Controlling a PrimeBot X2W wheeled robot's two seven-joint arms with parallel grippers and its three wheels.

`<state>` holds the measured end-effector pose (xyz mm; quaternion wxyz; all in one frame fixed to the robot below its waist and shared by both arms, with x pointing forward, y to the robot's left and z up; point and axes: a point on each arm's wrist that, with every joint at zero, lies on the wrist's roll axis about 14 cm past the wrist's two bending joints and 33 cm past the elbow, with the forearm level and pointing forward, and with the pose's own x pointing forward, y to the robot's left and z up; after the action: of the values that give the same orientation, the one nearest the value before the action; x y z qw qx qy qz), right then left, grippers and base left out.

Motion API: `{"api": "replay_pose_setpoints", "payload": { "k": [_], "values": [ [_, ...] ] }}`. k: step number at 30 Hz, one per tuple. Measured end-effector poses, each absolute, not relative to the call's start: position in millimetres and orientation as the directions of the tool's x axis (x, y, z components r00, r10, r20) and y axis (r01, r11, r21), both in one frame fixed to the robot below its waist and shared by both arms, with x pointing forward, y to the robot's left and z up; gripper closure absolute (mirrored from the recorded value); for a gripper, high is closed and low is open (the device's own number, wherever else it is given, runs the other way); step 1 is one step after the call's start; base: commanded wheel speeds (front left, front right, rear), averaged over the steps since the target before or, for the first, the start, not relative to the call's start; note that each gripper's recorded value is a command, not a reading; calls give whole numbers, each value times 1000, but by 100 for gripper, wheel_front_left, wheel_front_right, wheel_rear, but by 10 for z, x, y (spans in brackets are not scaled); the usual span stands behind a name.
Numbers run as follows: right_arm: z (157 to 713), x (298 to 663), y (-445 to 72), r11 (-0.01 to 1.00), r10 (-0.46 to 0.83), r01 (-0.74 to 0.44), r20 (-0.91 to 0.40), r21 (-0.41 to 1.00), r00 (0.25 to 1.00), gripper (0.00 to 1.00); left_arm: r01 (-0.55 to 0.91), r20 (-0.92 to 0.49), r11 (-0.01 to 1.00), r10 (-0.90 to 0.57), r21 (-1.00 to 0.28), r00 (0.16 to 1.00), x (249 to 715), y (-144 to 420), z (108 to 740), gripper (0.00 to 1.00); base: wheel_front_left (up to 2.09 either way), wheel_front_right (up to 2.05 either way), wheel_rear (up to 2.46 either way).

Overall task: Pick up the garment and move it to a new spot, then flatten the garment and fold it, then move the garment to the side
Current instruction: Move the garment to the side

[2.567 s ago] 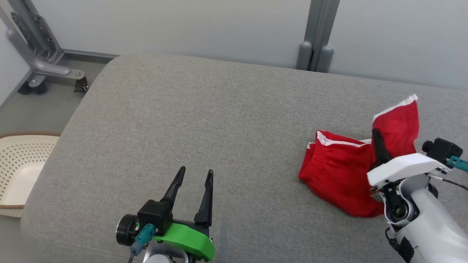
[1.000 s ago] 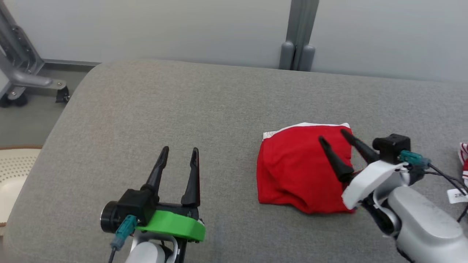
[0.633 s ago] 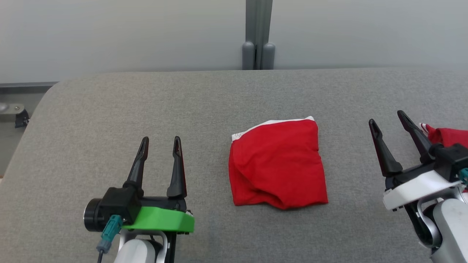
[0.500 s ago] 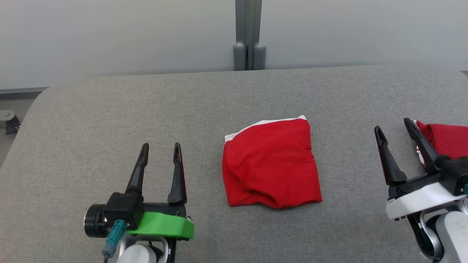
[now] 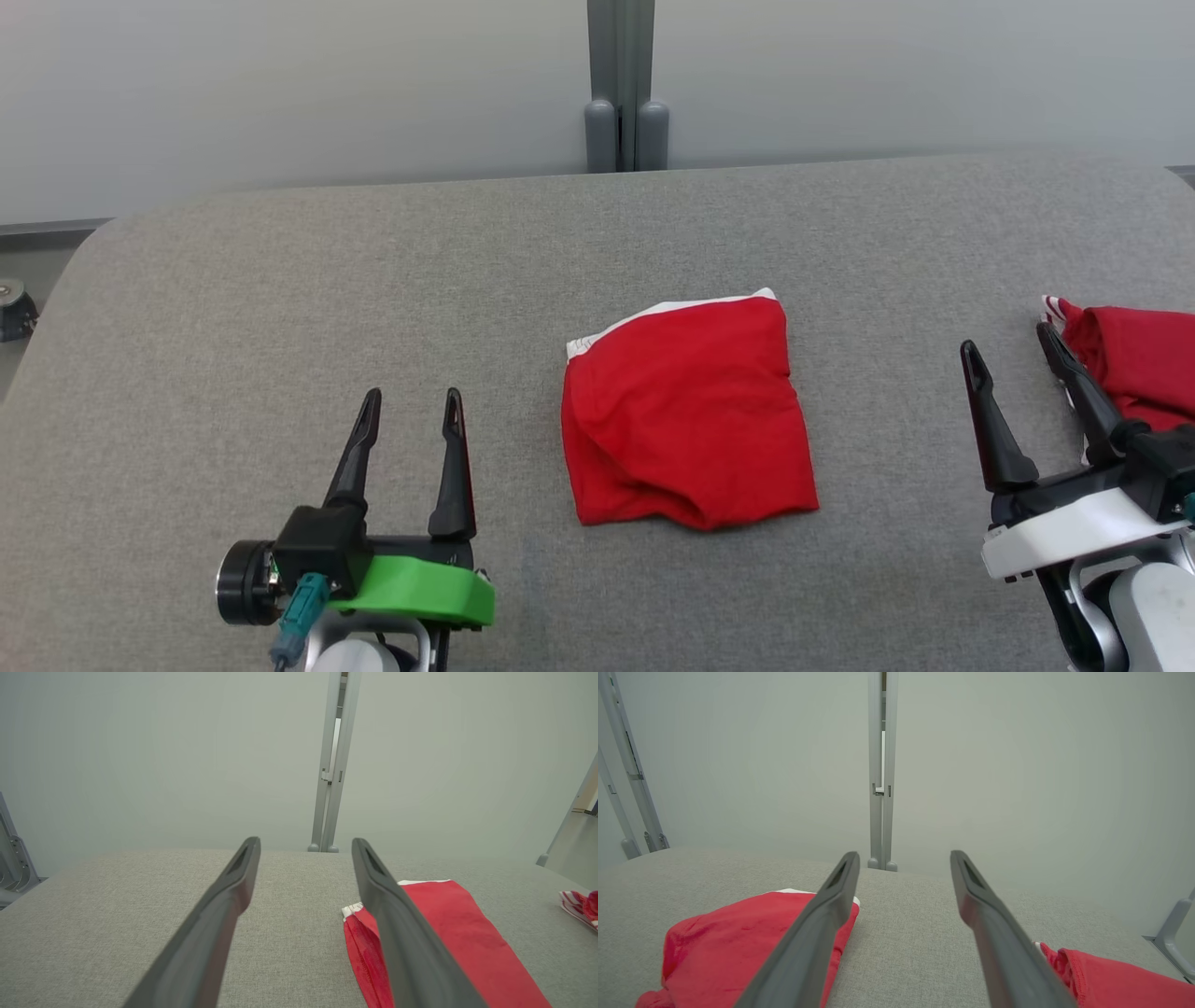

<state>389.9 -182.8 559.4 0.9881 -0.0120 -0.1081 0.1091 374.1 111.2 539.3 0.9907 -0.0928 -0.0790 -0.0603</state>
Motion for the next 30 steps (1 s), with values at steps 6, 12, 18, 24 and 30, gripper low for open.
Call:
{"api": "replay_pose_setpoints", "payload": {
  "k": [6, 12, 18, 24, 30],
  "values": [
    [5314, 3965, -1762, 970, 244, -242, 127, -28, 961, 0, 143, 151, 974, -117, -176, 982, 3770, 1073, 5340, 0, 0, 0, 0],
    [4821, 4116, -1489, 944, 326, -322, -39, 73, 945, 0, 169, 125, 969, -148, -182, 981, 3833, 954, 5258, 0, 0, 0, 0],
    [4411, 4302, -1193, 908, 401, -360, -198, 213, 895, 0, 151, 94, 971, -136, -185, 986, 3868, 960, 5166, 0, 0, 0, 0],
    [4176, 4511, -937, 854, 464, -331, -300, 402, 833, 0, 129, 57, 974, -120, -188, 991, 3884, 998, 5054, 0, 0, 0, 0],
    [3920, 4582, -775, 837, 513, -347, -384, 424, 768, 0, 77, 27, 980, -74, -184, 997, 3877, 1127, 4968, 0, 0, 0, 0]
  ]
}}
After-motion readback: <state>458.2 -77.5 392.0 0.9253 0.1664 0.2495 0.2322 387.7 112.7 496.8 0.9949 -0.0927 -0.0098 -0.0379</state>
